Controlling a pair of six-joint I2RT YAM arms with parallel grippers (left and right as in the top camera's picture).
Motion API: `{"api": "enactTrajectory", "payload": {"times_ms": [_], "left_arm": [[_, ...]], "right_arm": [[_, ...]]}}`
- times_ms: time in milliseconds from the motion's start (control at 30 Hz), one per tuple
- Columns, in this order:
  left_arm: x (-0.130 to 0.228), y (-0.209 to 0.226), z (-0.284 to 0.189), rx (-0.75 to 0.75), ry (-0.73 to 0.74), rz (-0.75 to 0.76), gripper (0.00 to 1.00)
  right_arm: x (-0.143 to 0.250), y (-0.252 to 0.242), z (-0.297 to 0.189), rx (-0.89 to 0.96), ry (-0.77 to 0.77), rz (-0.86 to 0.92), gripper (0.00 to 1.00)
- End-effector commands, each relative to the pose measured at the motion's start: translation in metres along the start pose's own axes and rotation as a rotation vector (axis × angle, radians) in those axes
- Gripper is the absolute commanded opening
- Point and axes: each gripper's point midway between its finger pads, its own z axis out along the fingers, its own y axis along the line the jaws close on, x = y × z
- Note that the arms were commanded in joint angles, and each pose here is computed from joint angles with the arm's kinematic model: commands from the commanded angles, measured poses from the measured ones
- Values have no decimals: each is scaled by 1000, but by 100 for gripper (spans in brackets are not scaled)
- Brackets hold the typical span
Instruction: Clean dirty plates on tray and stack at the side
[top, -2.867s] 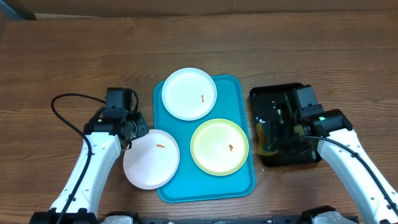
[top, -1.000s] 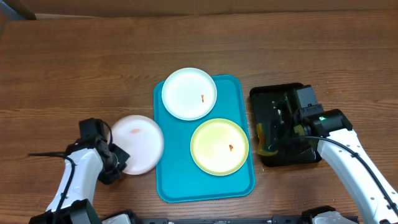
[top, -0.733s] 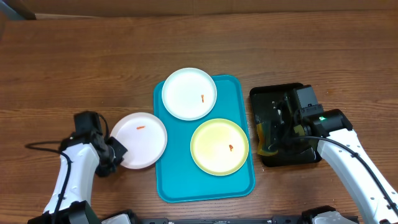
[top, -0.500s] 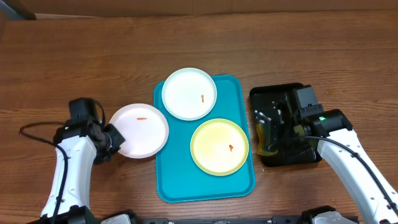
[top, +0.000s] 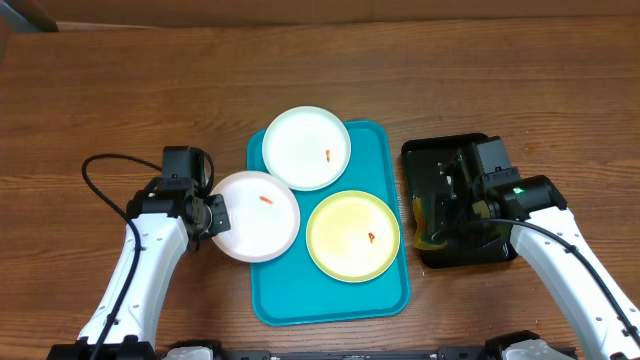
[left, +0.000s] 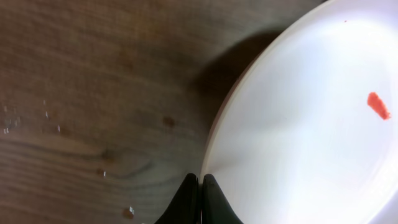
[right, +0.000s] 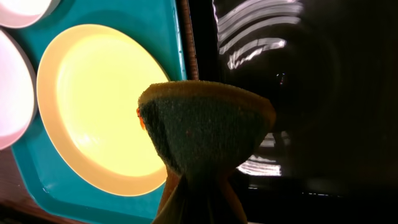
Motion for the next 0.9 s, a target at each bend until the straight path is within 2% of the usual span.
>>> {"api": "enactTrajectory", "payload": {"times_ms": [0, 100, 167, 433, 533, 600, 767, 867], "left_arm": [[-15, -4, -3, -13, -58, 35, 7], [-17, -6, -4, -7, -66, 46, 38], [-17, -7, -4, -3, -66, 47, 53], [-16, -31, -12, 131, -44, 103, 57], [-19, -56, -29, 274, -31, 129, 51], [-18, -68, -38, 333, -22, 149, 50], [2, -109, -53, 492, 35, 230, 53], [18, -128, -54, 478, 56, 299, 53]], "right_arm": [[-10, 9, -11, -26, -46, -16, 4], [-10, 9, -11, -26, -46, -16, 4], [-10, 10, -11, -27, -48, -17, 4], [-11, 10, -11, -27, -49, -17, 4], [-10, 10, -11, -27, -48, -17, 4], [-10, 10, -11, -27, -48, -17, 4], [-11, 10, -11, -28, -51, -17, 4], [-13, 11, -11, -31, -58, -15, 4]]}}
